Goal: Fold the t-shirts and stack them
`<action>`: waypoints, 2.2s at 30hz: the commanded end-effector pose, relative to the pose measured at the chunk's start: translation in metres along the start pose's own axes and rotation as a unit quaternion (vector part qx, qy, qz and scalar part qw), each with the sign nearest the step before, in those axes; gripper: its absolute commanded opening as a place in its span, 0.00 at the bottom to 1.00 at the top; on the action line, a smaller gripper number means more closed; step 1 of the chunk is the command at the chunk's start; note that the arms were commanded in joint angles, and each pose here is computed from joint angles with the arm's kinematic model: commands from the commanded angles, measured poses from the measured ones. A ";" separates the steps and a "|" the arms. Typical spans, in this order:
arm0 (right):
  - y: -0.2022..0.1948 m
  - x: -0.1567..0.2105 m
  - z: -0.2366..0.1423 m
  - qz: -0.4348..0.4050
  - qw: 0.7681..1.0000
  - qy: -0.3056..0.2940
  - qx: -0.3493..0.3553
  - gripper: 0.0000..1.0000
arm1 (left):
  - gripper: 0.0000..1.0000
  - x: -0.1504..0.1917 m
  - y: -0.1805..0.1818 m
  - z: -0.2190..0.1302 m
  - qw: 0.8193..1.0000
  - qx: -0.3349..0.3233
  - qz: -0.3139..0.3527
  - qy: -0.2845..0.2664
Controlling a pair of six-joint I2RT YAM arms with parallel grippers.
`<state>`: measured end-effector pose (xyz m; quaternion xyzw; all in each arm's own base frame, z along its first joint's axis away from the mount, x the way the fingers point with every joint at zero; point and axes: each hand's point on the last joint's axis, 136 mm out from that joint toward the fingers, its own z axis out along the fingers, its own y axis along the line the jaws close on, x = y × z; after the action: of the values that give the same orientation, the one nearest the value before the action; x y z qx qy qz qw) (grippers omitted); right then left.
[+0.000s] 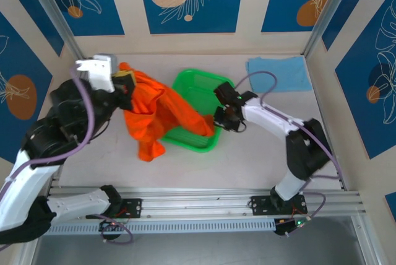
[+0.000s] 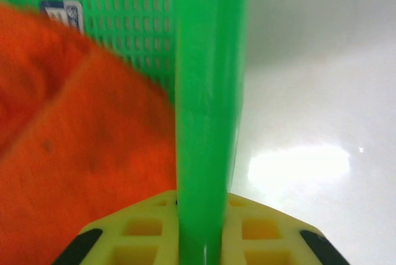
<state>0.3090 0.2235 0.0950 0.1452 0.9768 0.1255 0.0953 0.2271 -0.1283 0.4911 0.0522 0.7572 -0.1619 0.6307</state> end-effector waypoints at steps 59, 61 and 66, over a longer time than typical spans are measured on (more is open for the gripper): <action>-0.041 -0.039 -0.175 -0.073 0.902 -0.267 -0.331 0.99 | 0.54 0.160 -0.196 0.224 0.905 0.204 -0.045 0.370; -0.056 -0.043 -0.154 -0.048 0.918 -0.263 -0.292 0.99 | 0.78 0.181 -0.170 0.237 0.908 0.149 -0.017 0.392; -0.061 -0.045 -0.115 -0.024 0.949 -0.201 -0.242 0.99 | 0.93 0.178 -0.069 0.256 0.923 -0.013 0.039 0.382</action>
<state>0.3092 0.1315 0.2191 0.0935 0.8539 0.3602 0.3638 0.3898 -0.3766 0.2651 0.1721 0.9306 -0.2009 0.2530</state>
